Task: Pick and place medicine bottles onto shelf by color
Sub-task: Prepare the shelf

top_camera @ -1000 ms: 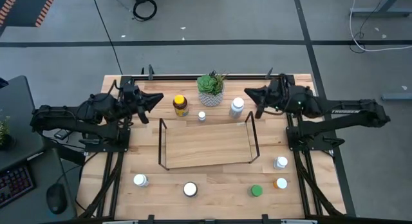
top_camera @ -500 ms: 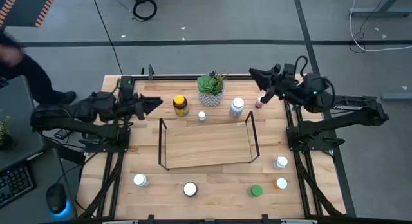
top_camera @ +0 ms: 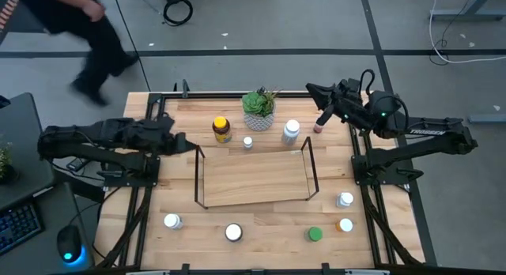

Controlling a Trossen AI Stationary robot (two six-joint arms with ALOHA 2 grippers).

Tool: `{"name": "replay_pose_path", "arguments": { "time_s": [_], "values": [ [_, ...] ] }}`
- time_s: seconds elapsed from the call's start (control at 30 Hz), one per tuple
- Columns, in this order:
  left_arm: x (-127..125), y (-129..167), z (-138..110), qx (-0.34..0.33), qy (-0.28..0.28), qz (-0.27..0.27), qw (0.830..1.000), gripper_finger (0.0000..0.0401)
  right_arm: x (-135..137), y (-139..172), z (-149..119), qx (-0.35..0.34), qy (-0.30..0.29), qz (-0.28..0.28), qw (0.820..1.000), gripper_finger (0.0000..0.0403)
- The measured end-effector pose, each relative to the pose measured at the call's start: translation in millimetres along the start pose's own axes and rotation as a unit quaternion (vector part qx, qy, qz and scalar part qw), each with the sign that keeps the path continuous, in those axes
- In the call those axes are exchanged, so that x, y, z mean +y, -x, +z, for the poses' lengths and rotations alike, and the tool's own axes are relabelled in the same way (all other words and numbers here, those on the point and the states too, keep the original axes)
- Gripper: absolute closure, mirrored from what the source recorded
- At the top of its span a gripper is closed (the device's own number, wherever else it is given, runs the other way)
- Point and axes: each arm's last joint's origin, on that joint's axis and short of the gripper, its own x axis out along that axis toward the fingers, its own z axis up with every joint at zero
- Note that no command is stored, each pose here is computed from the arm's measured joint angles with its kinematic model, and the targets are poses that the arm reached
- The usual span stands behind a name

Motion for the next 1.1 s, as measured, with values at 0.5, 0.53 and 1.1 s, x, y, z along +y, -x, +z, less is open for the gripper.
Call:
{"name": "replay_pose_path", "arguments": {
  "time_s": [0.5, 0.53, 1.1],
  "values": [
    [-3, -40, -9, 0.076, -0.030, 0.074, 0.994, 0.0180, -5, 2, -19, 0.093, -0.078, -0.019, 0.992, 0.0380],
    [-3, -38, -9, 0.077, -0.030, 0.075, 0.994, 0.0182, -5, 2, -20, 0.099, -0.078, -0.018, 0.992, 0.0380],
    [-3, -16, -3, 0.063, -0.103, 0.142, 0.982, 0.0194, -11, 0, -21, 0.106, -0.086, -0.033, 0.990, 0.0380]
  ]
}}
